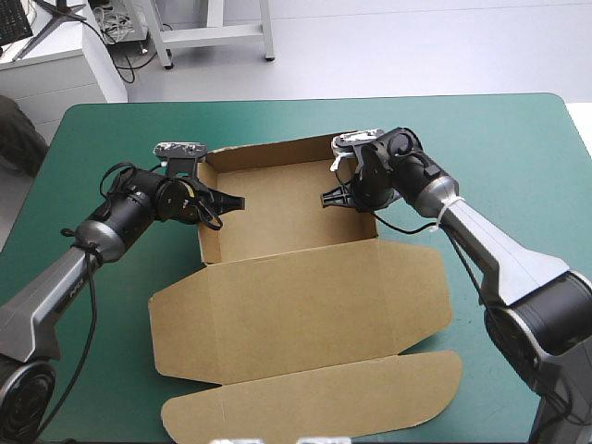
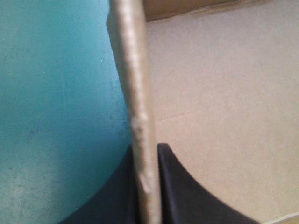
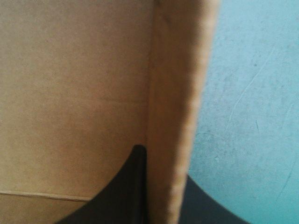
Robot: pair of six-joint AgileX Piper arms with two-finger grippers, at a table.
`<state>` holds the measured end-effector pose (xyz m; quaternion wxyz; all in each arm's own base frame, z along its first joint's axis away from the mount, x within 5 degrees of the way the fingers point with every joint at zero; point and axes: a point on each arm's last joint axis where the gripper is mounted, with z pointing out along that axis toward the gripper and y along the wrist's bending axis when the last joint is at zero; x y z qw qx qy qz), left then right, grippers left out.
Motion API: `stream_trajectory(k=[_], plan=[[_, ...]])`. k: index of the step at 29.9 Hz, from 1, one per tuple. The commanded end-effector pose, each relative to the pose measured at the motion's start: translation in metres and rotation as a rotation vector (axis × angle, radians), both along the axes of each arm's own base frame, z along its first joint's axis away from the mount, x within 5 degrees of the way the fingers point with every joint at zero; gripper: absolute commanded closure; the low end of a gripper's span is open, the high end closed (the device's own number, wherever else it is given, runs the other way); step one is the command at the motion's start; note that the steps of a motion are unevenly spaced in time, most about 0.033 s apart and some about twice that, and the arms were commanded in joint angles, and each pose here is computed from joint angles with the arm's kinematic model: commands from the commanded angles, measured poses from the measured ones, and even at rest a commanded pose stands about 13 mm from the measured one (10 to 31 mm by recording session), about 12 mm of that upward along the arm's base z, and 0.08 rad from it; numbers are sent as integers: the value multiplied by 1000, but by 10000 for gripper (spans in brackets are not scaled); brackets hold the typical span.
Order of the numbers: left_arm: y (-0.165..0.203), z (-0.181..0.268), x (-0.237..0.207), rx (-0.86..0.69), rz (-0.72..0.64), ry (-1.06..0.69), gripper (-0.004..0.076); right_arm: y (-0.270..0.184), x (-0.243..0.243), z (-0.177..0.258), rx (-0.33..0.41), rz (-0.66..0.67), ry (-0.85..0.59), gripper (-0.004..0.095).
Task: Fold the box
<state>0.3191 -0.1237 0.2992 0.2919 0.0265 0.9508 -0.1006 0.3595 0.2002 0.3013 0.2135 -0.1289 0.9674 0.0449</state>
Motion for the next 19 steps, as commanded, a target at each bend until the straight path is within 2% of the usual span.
stream_trajectory(k=[1, 5, 14, 19], plan=[[-11, 20, 5, -72, -33, -92, 734, 2, 10, 17, 83, 17, -107, 923], [-16, 0, 17, -46, -34, -51, 734, -5, 22, 3, 70, 7, -93, 923], [-22, -49, 37, 14, -36, 51, 734, -22, 45, -8, 88, -20, -148, 923], [-23, -63, 41, 42, -42, 78, 734, -31, 57, -20, 87, -28, -114, 923]])
